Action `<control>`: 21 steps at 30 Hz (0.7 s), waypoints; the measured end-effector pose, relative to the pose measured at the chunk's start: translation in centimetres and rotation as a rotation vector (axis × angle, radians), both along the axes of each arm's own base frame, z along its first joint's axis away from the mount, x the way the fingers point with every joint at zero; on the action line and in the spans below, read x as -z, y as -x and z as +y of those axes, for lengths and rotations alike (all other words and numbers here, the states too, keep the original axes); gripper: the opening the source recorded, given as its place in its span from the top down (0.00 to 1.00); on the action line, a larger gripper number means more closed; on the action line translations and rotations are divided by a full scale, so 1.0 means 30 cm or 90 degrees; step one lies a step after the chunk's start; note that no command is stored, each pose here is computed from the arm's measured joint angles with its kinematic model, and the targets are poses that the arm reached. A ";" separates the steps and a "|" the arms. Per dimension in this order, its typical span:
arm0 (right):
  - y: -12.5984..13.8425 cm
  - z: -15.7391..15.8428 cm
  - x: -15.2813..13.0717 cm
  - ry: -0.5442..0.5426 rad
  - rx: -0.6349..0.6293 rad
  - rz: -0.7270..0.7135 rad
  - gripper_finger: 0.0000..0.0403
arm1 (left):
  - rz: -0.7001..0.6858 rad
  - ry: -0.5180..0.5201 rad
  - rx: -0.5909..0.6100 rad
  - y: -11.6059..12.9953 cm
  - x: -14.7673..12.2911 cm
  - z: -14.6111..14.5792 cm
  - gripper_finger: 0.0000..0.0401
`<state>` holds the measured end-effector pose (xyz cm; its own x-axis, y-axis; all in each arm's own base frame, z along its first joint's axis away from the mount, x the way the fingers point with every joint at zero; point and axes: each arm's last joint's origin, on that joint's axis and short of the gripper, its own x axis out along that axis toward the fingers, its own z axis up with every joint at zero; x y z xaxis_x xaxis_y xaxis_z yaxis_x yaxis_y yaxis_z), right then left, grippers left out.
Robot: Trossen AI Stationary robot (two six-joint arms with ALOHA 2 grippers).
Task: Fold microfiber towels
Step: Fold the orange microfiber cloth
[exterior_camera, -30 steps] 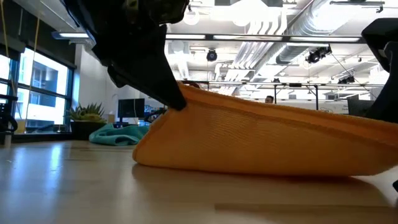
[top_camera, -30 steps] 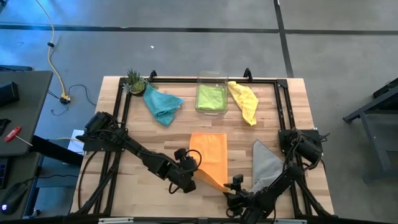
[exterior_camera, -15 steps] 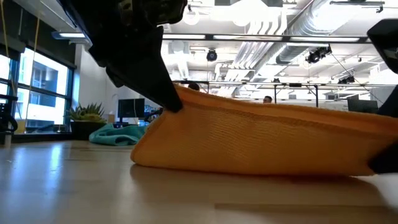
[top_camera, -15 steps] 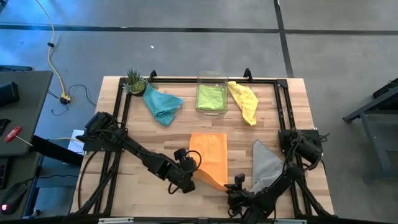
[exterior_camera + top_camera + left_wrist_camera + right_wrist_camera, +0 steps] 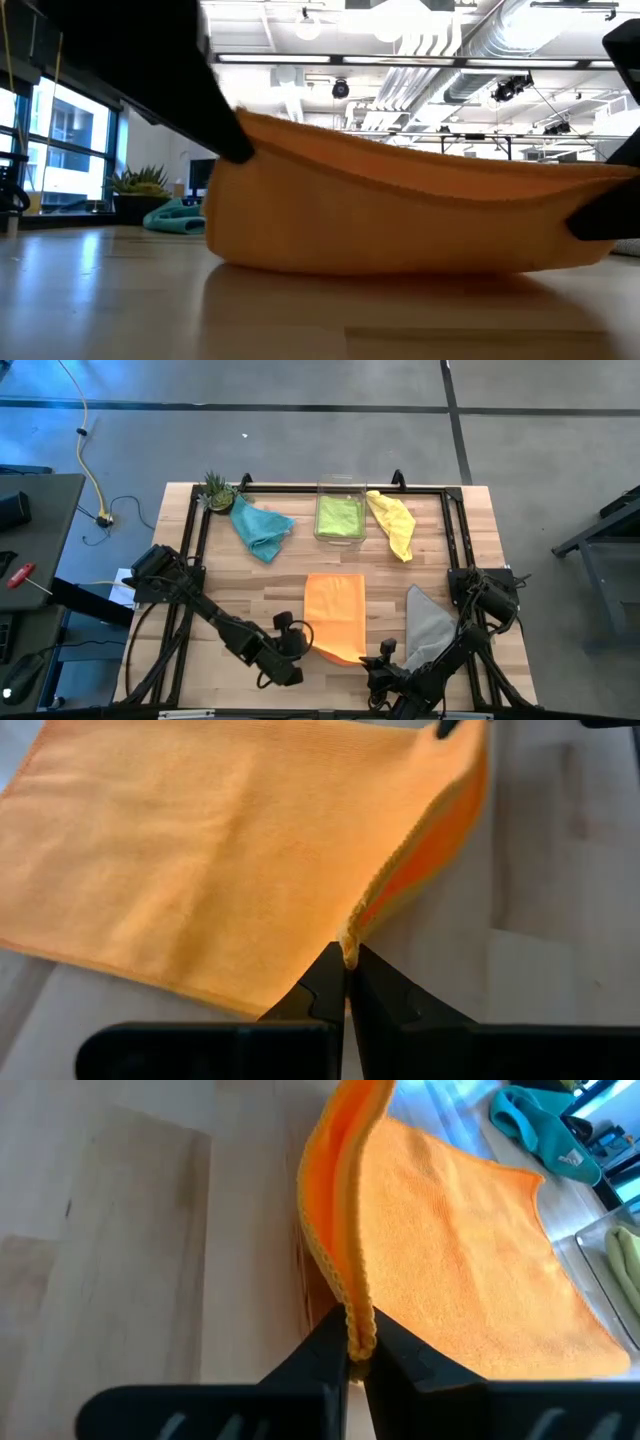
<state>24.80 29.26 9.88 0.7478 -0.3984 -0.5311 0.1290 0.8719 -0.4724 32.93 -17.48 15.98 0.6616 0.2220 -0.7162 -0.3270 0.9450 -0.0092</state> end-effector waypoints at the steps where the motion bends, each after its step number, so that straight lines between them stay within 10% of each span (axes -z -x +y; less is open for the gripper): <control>1: 0.000 0.001 -0.001 -0.002 0.000 -0.002 0.97 | -0.003 0.001 -0.001 0.006 0.000 -0.011 1.00; 21: -0.018 0.054 -0.021 -0.089 -0.035 -0.043 0.97 | -0.082 0.018 -0.024 0.140 -0.004 -0.199 1.00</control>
<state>25.34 30.89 10.51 0.8025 -0.2825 -0.5256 0.1076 0.9349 -0.3382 28.73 -23.45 16.08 0.7405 0.2292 -0.6318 -0.3569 0.9306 -0.0807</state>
